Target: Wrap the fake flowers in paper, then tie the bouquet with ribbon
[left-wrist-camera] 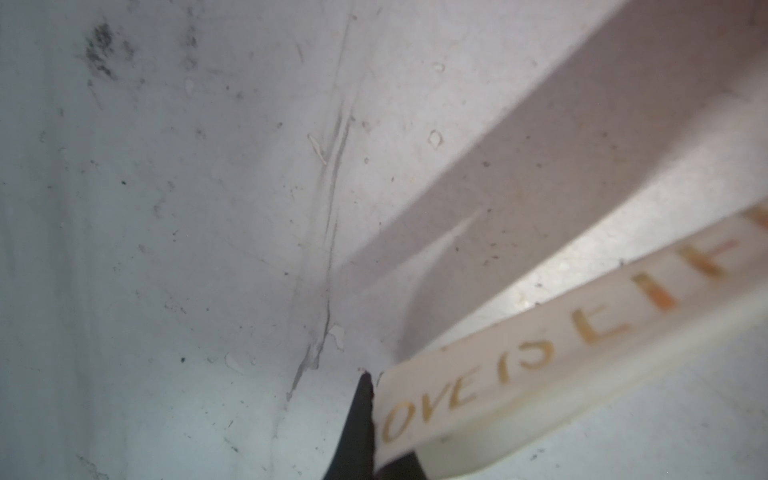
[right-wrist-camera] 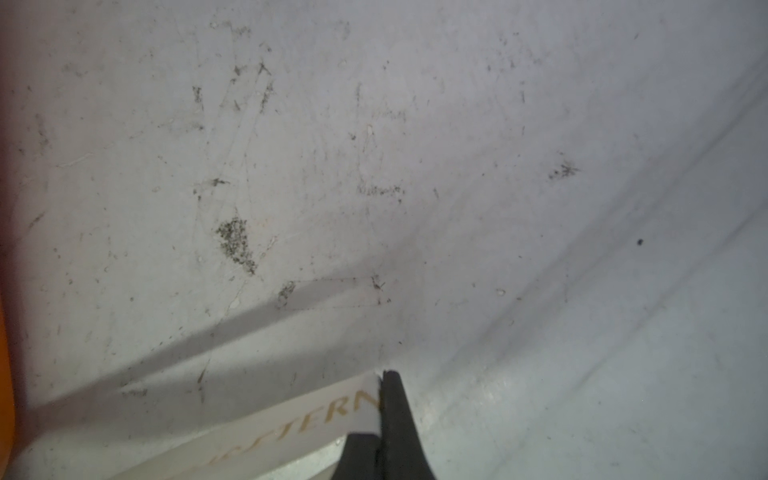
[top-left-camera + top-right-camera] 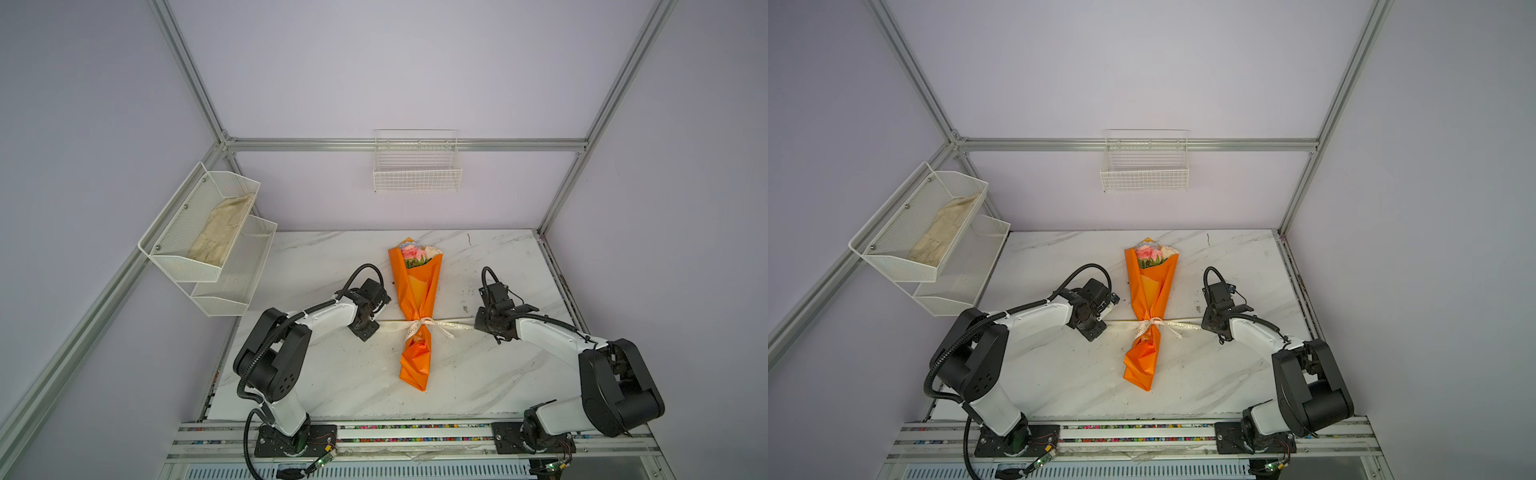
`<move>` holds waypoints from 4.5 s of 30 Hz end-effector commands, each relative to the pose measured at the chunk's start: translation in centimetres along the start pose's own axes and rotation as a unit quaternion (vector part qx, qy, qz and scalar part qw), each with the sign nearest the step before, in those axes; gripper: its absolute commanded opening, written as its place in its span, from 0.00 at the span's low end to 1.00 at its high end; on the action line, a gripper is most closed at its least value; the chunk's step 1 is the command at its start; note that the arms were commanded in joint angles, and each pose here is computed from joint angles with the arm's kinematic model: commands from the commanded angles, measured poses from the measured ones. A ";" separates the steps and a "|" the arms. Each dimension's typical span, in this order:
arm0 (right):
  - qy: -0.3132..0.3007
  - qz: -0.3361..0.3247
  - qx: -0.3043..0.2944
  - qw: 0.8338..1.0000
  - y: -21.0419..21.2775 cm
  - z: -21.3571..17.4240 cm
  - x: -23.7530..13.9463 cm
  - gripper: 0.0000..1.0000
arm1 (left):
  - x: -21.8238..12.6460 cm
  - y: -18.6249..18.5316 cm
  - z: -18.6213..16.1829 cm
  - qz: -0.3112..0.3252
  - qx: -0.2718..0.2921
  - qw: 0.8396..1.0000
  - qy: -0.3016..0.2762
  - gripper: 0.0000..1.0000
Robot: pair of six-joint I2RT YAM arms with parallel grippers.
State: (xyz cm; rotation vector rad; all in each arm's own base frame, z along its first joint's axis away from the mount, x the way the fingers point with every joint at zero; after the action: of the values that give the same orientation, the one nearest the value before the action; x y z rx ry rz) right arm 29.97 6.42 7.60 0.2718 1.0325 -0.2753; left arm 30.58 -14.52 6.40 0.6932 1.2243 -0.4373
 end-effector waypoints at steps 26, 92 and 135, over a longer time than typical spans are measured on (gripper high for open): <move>-0.052 -0.080 0.053 0.994 -4.7 2.9 -1.0 0.00 | 0.3 3.5 -4.7 0.042 -0.064 0.994 0.078 0.00; -0.014 0.155 -0.010 0.988 1.1 2.1 -1.9 0.43 | -1.6 -0.2 0.9 -0.151 -0.416 0.891 -0.103 0.72; -0.054 0.056 0.042 0.996 -1.9 3.2 -1.5 0.00 | -0.7 3.7 -2.8 0.004 -0.388 0.920 -0.050 0.00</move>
State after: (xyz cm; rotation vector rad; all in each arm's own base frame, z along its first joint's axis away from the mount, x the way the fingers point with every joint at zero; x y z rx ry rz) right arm 31.35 5.63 10.12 0.4021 0.9274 -0.1008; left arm 29.98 -12.33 5.53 -0.0787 1.2215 -0.0487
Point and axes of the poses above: each gripper's point midway between its finger pads, its own x axis out along the fingers, its own y axis along the line the jaws close on, z = x × y, the point moved 3 cm from there along -x, back along the fingers, and after that the axes turned 1 degree about x, right-handed, at the moved point
